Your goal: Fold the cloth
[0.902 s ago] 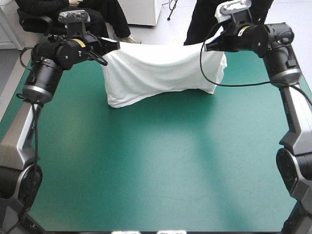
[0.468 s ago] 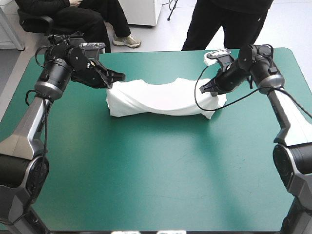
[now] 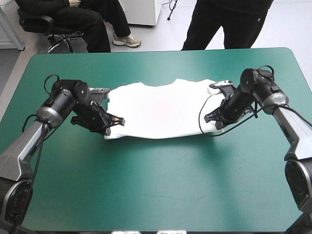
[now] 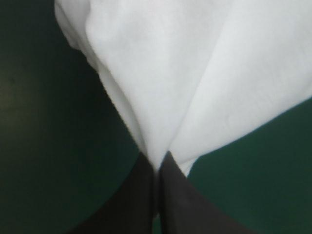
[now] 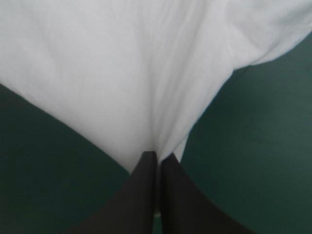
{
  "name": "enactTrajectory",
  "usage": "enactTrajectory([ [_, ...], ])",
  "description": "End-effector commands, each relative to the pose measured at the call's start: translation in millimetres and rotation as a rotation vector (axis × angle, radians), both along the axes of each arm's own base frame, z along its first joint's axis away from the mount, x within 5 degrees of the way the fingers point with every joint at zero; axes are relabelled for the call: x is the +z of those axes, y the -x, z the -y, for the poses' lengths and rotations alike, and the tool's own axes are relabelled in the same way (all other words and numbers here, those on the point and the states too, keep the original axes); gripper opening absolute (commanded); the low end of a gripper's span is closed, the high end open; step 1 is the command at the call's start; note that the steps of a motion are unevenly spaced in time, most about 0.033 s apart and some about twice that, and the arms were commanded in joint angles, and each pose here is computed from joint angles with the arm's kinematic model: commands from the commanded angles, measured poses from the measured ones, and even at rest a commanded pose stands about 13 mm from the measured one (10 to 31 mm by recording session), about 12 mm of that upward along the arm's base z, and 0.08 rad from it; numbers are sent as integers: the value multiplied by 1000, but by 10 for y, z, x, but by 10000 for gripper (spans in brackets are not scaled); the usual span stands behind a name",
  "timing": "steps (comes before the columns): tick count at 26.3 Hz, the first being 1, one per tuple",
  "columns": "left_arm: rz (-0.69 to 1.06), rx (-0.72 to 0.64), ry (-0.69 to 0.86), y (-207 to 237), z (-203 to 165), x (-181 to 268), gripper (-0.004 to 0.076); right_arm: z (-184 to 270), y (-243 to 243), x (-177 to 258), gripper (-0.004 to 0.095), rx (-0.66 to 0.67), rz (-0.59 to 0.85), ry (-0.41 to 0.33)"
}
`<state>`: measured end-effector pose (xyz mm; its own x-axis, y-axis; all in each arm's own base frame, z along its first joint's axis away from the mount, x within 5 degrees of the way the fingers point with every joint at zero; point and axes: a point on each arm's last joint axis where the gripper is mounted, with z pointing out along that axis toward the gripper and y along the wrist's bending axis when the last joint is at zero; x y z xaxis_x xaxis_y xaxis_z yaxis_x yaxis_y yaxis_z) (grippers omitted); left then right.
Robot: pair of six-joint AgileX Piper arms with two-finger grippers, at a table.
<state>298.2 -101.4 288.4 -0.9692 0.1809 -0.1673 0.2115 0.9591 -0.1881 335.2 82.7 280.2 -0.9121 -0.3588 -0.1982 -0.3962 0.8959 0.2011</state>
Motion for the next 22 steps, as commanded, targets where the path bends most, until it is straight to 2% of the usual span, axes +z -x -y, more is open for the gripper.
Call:
enactTrajectory([
  [1, 29, 8, 42, 250, -27, 61, -17, 66, 343, 67, -17, 20, -24, -13],
  [12, -43, 10, 105, 859, -131, -265, -17, 168, 995, -146, -17, 32, -124, -9],
  [18, -20, 13, 120, 910, -140, -280, -13, 172, 1049, -141, -7, 47, -113, -15],
  [20, -7, 9, 121, 899, -139, -278, 37, 172, 1032, -136, 84, 46, -95, -15],
  [21, 0, -8, 119, 894, -137, -282, 109, 171, 1025, -132, 184, 45, -89, -15],
  [22, -2, -12, 118, 897, -138, -283, 142, 171, 1025, -132, 231, 45, -89, -15],
])
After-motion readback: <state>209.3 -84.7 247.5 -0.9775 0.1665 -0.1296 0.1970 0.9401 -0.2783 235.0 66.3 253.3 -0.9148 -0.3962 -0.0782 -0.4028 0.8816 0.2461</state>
